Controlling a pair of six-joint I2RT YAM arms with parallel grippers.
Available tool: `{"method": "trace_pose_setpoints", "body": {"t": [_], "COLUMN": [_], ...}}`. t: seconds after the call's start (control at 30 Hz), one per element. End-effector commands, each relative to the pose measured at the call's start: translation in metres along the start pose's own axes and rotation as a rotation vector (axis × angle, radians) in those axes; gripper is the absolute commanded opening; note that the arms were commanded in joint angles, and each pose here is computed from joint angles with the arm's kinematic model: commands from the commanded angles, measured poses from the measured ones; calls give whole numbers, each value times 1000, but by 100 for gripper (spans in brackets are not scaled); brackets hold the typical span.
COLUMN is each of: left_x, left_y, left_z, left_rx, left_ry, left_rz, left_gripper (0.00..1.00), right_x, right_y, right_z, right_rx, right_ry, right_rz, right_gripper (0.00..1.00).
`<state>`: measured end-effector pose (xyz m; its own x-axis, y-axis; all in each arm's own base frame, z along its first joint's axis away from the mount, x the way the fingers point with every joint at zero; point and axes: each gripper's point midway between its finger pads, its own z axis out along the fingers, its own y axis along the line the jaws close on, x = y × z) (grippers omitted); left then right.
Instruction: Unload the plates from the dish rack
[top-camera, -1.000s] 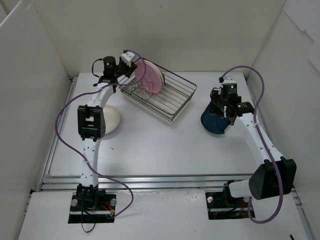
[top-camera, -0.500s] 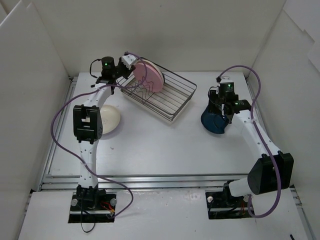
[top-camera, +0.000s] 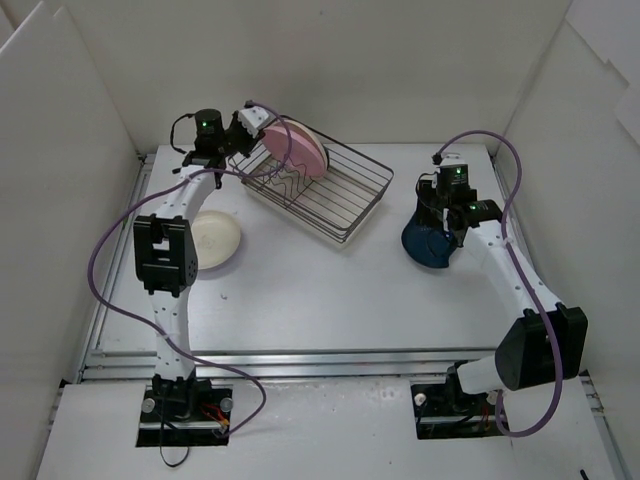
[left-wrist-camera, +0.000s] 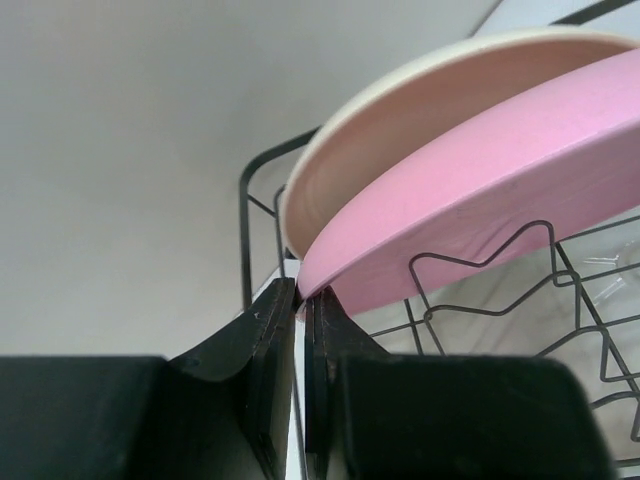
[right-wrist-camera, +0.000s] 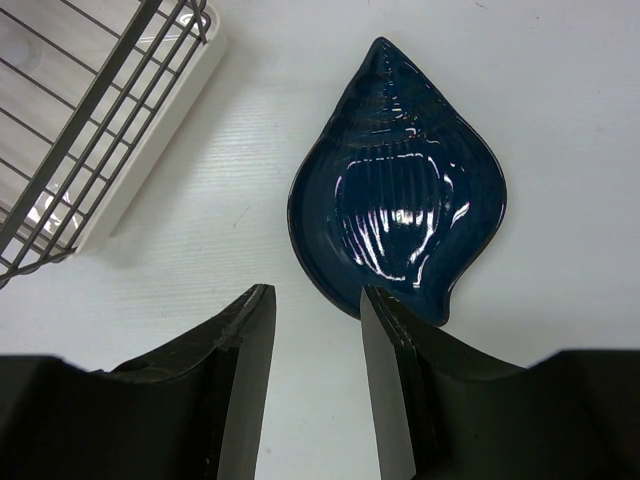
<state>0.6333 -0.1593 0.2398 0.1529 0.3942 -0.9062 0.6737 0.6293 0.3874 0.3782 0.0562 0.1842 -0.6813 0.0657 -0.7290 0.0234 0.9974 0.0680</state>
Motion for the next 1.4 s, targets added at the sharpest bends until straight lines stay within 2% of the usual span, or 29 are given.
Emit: {"method": "trace_pose_setpoints", "body": {"t": [0.0, 0.43, 0.8, 1.07, 1.23, 1.37], "left_x": [-105, -131, -128, -142, -118, -110], "left_y": [33, 37, 32, 40, 41, 61], "left_z": [-40, -62, -80, -89, -108, -152], "left_rx": [-90, -102, -80, -128, -143, -228], "left_ry": [-156, -158, -116, -121, 16, 109], "left_rz": [96, 52, 45, 1, -43, -107], "left_gripper": [0, 0, 0, 0, 0, 0], "right_x": [-30, -30, -30, -29, -27, -25], "right_y": [6, 2, 11, 12, 10, 11], "right_z": [-19, -31, -28, -33, -35, -31], "right_rx": [-19, -10, -54, -57, -53, -62], "right_ry": [-106, -137, -128, -133, -139, -146], "right_rz": [3, 8, 26, 23, 27, 27], "right_gripper": [40, 41, 41, 41, 41, 41]}}
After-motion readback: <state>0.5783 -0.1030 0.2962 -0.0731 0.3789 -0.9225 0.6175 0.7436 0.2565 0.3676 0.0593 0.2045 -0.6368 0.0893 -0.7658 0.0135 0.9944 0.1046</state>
